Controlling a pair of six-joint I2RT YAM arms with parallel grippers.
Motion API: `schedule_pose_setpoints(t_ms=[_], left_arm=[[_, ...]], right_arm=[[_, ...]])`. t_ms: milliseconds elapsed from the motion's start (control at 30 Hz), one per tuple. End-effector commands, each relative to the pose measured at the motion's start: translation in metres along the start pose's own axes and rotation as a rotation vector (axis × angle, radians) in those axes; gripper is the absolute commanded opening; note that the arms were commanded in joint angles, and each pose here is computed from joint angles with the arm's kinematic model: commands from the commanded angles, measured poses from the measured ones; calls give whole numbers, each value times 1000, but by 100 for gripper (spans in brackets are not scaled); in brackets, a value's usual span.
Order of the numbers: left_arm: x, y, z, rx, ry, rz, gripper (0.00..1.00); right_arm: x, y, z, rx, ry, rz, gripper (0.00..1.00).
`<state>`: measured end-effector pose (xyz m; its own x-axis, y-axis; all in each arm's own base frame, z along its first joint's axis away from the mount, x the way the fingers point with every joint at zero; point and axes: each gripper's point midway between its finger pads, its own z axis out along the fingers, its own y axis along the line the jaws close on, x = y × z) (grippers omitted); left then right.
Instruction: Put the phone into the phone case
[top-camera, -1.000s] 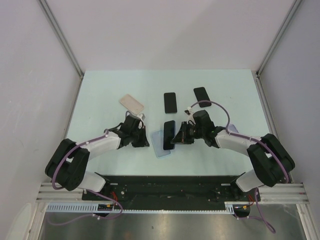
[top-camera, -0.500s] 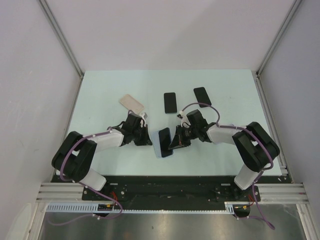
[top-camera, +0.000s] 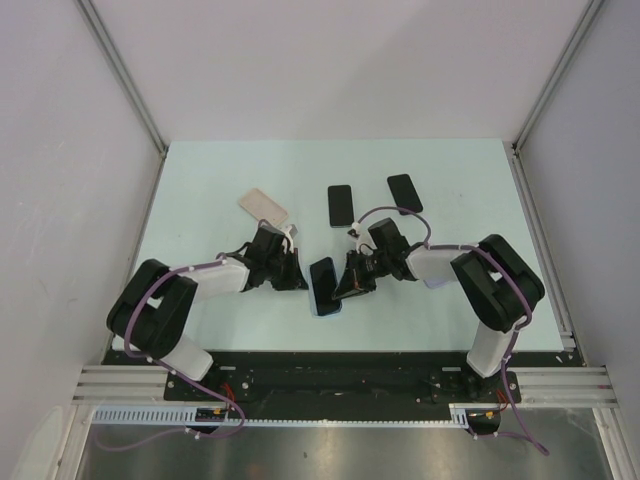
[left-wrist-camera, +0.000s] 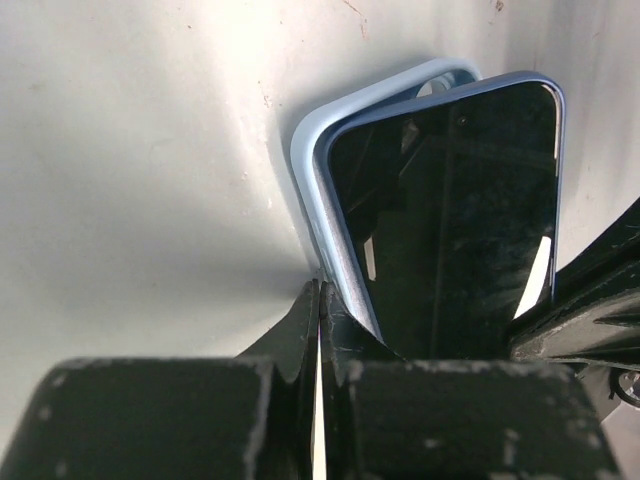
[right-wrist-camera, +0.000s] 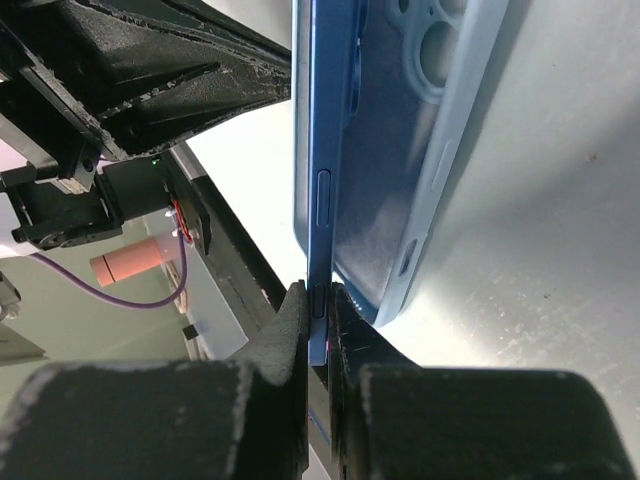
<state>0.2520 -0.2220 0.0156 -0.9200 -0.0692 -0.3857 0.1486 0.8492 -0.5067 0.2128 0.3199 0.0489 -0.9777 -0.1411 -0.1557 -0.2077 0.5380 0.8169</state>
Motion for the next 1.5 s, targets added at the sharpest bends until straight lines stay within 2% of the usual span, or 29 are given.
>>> schedule_pose_setpoints(t_ms=[0, 667, 867, 900, 967, 1033, 1100, 1200, 1300, 1467], left_arm=[[2, -5, 3, 22, 13, -7, 0], [39, -22, 0, 65, 85, -3, 0], [37, -26, -9, 72, 73, -11, 1], [33, -28, -13, 71, 57, -6, 2], [26, -25, -19, 28, 34, 10, 14], [9, -25, -27, -4, -26, 29, 30], [4, -26, -34, -19, -46, 48, 40], [-8, -34, -39, -4, -73, 67, 50], [-14, -43, -38, 28, -80, 73, 54], [-18, -55, -30, 92, -77, 78, 57]], right_arm=[[-2, 2, 7, -24, 17, -22, 0], [-2, -11, 22, 31, 4, 120, 1], [-14, -7, 8, 70, -59, 156, 18], [-14, -7, 5, 81, -64, 163, 22], [-20, -3, -4, 90, -98, 151, 26], [-22, 4, -9, 69, -100, 136, 33], [-13, 4, -12, 54, -57, 164, 40], [-12, -3, -17, 103, -70, 149, 44], [-16, -9, -24, 146, -100, 128, 43], [-23, -16, -24, 169, -129, 85, 32]])
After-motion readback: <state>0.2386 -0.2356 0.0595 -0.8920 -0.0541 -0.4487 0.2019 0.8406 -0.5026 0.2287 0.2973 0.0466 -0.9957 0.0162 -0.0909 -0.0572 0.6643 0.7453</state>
